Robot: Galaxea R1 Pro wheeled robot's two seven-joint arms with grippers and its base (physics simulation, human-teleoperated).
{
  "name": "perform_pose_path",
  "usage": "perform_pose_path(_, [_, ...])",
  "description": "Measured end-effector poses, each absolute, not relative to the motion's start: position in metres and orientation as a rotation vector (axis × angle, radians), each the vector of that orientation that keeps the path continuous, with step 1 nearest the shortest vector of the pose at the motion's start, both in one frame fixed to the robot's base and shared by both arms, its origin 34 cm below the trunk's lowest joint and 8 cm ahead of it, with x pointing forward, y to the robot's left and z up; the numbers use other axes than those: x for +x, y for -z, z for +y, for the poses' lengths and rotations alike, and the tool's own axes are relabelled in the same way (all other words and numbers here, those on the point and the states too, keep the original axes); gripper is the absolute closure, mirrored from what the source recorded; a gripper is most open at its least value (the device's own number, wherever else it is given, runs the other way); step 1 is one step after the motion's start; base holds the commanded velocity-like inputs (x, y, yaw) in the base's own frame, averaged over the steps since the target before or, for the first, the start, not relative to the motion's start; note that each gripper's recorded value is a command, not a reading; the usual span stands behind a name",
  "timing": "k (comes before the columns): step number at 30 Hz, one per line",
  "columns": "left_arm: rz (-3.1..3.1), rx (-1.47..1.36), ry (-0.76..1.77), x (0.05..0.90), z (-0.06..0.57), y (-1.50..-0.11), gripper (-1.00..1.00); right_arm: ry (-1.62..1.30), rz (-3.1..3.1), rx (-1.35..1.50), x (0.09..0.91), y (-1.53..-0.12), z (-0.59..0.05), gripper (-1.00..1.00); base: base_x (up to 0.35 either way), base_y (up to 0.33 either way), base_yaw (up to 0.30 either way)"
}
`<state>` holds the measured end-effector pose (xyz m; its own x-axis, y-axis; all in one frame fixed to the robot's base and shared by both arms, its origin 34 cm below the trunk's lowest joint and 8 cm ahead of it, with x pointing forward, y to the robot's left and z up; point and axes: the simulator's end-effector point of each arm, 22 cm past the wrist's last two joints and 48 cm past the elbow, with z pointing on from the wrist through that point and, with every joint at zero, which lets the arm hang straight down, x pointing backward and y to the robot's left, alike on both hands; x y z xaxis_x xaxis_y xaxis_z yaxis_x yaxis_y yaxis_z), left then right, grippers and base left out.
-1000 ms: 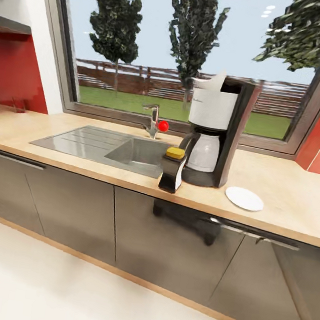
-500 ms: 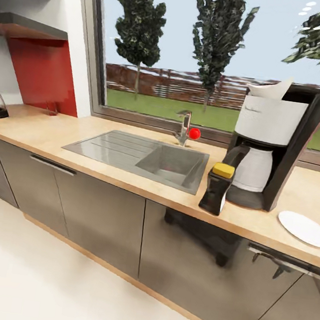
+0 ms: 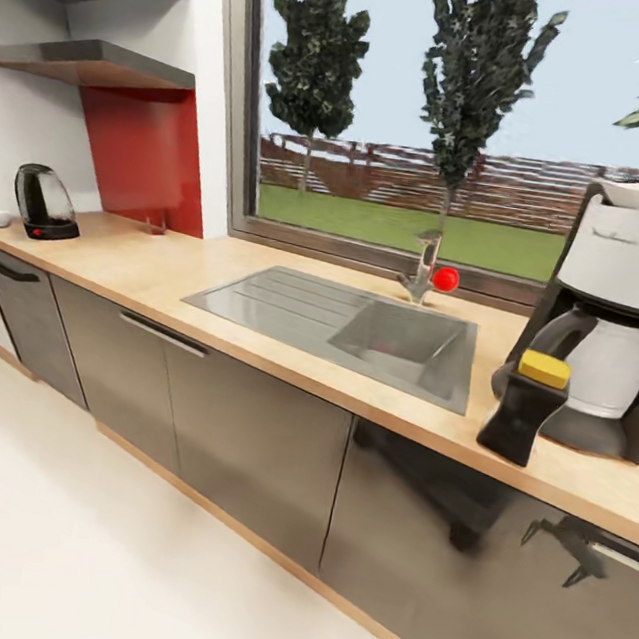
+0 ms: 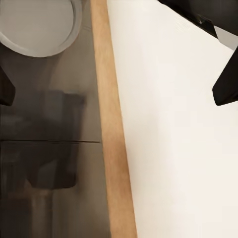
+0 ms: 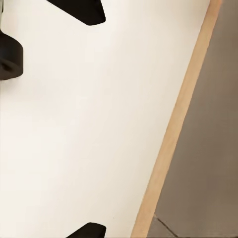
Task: Set up a coffee station on the kitchen countertop: keep the coffee maker on the countertop, move the bottle of coffee from the kitchen shelf to the counter next to the coffee maker, place a paper coffee filter on top of the coffee maker, put the saucer next to the coffee maker with the coffee cup on the saucer, and place the electric kettle next to the coffee maker.
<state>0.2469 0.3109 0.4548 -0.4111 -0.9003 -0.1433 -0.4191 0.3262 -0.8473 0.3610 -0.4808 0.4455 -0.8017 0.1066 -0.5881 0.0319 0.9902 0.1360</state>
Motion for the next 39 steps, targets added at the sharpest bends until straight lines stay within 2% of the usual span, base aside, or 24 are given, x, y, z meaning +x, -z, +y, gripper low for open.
perform_pose_path(11, [1.976, -1.156, 0.998, 0.247, 0.310, -0.455, -1.00, -0.168, 2.505, 0.090, 0.359, -0.442, -0.473, -1.00, 0.030, 0.057, 0.265])
perform_pose_path(14, [1.976, -1.157, 0.997, 0.247, 0.310, -0.454, -1.00, -0.151, 2.556, -0.005, 0.349, -0.431, -0.463, -1.00, 0.062, 0.001, 0.273])
perform_pose_path(20, [1.976, -1.157, 0.997, 0.247, 0.310, -0.454, -1.00, -0.106, 2.585, -0.024, 0.343, -0.418, -0.447, -1.00, 0.259, 0.000, 0.218])
perform_pose_path(27, [1.977, -1.157, 0.996, 0.247, 0.311, -0.454, -1.00, -0.106, 2.680, -0.279, 0.316, -0.400, -0.426, -1.00, 0.322, 0.028, 0.025])
perform_pose_path(31, [1.975, -1.159, 0.994, 0.247, 0.311, -0.454, -1.00, -0.139, 2.723, -0.262, 0.296, -0.384, -0.400, -1.00, 0.296, 0.165, 0.166])
perform_pose_path(39, [1.974, -1.161, 0.993, 0.247, 0.311, -0.454, -1.00, -0.097, 2.751, -0.350, 0.285, -0.376, -0.393, -1.00, 0.236, 0.229, 0.257])
